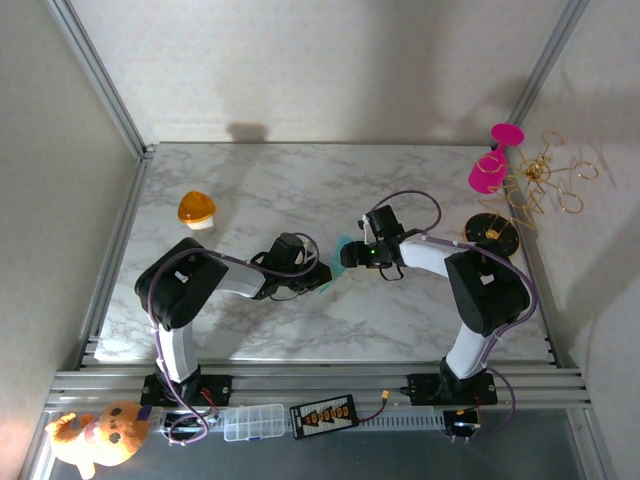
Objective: Fold a paper plane with a square sheet of paper (pick it up from the middle)
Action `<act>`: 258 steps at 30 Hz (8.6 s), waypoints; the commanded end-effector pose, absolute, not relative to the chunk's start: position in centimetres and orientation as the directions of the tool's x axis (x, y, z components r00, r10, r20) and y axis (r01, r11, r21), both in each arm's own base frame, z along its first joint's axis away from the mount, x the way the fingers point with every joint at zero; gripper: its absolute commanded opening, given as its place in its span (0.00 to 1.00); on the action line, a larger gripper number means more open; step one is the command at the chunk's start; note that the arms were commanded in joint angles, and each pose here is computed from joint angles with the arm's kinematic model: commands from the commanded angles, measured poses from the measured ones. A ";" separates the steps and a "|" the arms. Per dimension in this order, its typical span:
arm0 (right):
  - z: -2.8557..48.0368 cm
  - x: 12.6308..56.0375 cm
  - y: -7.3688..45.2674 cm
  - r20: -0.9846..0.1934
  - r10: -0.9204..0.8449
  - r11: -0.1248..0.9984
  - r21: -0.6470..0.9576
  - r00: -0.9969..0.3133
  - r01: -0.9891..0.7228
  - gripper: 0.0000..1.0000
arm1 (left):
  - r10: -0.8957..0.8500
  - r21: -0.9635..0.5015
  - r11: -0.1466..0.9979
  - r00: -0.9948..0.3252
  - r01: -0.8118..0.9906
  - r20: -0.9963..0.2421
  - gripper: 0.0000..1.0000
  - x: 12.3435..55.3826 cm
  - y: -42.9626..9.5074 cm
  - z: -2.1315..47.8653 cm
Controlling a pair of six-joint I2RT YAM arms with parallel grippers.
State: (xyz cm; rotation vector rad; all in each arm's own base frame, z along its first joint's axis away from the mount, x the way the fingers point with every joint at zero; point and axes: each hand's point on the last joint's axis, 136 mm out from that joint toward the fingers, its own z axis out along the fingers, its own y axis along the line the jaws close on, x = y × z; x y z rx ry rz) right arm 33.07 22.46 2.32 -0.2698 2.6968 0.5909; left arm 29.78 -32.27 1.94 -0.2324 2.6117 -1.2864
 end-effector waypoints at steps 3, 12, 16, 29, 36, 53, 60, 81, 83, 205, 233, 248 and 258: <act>-3.0 28.7 21.6 -0.221 -0.202 0.893 0.359 -0.954 -0.272 0.75 | -0.256 -0.715 0.685 -0.965 -0.139 -0.058 0.10 28.5 -30.6 -2.6; -5.7 28.9 18.7 -0.144 -0.140 0.972 0.169 -0.980 -0.164 0.72 | -0.255 -0.714 0.686 -0.965 -0.140 -0.056 0.10 28.4 -30.6 -2.6; -6.5 28.9 17.8 -0.114 -0.108 0.987 0.110 -0.988 -0.121 0.69 | -0.255 -0.711 0.689 -0.965 -0.141 -0.055 0.11 28.4 -30.5 -2.7; -7.6 28.3 16.8 -0.073 -0.085 0.995 0.049 -0.994 -0.089 0.63 | -0.258 -0.705 0.693 -0.965 -0.150 -0.048 0.13 28.3 -30.4 -3.1; -7.6 28.4 17.1 -0.069 -0.081 0.995 0.056 -0.994 -0.085 0.62 | -0.263 -0.696 0.699 -0.964 -0.162 -0.039 0.12 28.1 -30.1 -3.5; 7.4 34.5 23.1 -0.454 -0.024 0.908 0.363 -0.891 -0.210 0.71 | -0.254 -0.670 0.722 -0.967 -0.172 -0.025 0.10 27.4 -29.5 -4.7; 10.8 31.9 25.7 -0.519 0.016 0.756 0.566 -0.855 -0.329 0.56 | -0.248 -0.671 0.722 -0.968 -0.167 -0.026 0.10 27.5 -29.6 -4.6; 3.9 30.0 27.8 -0.284 0.004 0.708 0.678 -0.959 -0.198 0.21 | -0.245 -0.667 0.725 -0.969 -0.170 -0.020 0.10 27.5 -29.7 -4.7; 3.5 29.9 27.7 -0.275 0.004 0.715 0.673 -0.961 -0.190 0.21 | -0.246 -0.667 0.725 -0.969 -0.172 -0.017 0.10 27.4 -29.7 -4.7; -3.2 30.3 25.4 -0.100 -0.025 0.872 0.484 -0.995 -0.071 0.24 | -0.206 -0.614 0.775 -0.978 -0.148 -0.024 0.10 24.7 -27.3 -2.6; -3.4 30.2 25.2 -0.071 -0.020 0.885 0.463 -0.997 -0.051 0.24 | -0.213 -0.749 0.662 -0.959 0.000 -0.188 0.11 29.8 -32.9 5.5; -3.7 29.9 24.8 -0.056 -0.020 0.895 0.444 -0.998 -0.043 0.24 | -0.225 -0.675 0.734 -0.964 -0.070 -0.145 0.10 29.0 -30.9 1.5; -3.8 29.9 24.8 -0.052 -0.020 0.896 0.442 -0.998 -0.042 0.24 | -0.235 -0.650 0.755 -0.962 -0.092 -0.137 0.08 28.7 -30.0 0.4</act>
